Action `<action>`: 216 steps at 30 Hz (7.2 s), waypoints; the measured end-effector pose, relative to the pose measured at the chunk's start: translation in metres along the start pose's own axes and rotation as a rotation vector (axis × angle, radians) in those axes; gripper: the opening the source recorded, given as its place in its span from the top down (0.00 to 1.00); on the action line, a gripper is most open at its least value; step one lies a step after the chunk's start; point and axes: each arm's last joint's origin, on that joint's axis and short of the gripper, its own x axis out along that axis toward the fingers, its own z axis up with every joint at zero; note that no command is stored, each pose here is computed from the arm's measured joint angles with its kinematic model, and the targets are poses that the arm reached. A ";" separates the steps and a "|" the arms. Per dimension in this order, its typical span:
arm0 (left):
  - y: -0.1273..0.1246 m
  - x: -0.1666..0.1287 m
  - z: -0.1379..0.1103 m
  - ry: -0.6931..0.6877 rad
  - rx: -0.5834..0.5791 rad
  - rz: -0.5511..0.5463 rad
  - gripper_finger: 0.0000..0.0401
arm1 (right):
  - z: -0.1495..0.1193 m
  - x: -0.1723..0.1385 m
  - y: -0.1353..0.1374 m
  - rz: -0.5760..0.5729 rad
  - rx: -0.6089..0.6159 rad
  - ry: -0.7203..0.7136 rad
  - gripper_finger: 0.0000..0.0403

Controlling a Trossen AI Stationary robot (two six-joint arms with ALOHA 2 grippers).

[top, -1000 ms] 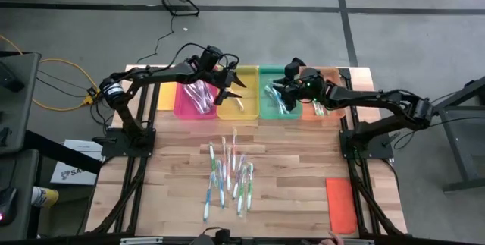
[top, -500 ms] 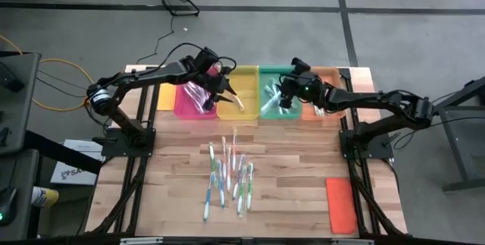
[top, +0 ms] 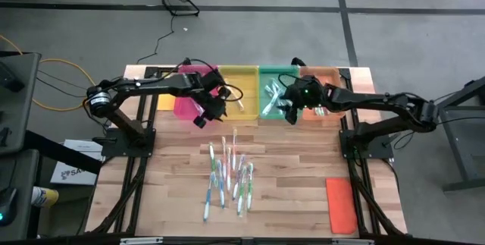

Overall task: Pick & Place Toothbrushes
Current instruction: Put the blue toothbrush into the green bin

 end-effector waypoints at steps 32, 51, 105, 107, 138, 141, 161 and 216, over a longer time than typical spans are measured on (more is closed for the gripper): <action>-0.007 0.011 -0.009 0.008 -0.017 0.008 0.71 | -0.014 0.056 0.001 -0.528 -0.176 0.044 0.51; -0.051 0.018 0.002 0.135 0.114 -0.308 0.71 | 0.021 -0.021 0.057 -0.197 -0.153 -0.235 0.51; -0.263 0.118 0.135 0.120 0.947 -0.231 0.67 | -0.011 -0.048 0.145 0.155 -0.138 -0.140 0.51; -0.263 0.118 0.135 0.129 0.917 -0.232 0.77 | -0.012 -0.048 0.147 0.161 -0.143 -0.138 0.51; -0.155 0.059 0.110 0.548 0.762 0.265 1.00 | -0.012 -0.015 0.149 0.055 -0.280 -0.164 0.51; -0.120 0.060 0.104 0.501 0.688 0.319 1.00 | -0.014 -0.003 0.149 0.010 -0.321 -0.166 0.51; 0.037 -0.006 0.034 -0.286 0.142 0.570 1.00 | 0.019 0.011 0.110 -0.244 -0.394 -0.360 0.51; 0.072 -0.011 0.010 -0.386 0.295 0.681 0.64 | 0.047 -0.005 -0.003 -0.341 -0.489 -0.444 0.95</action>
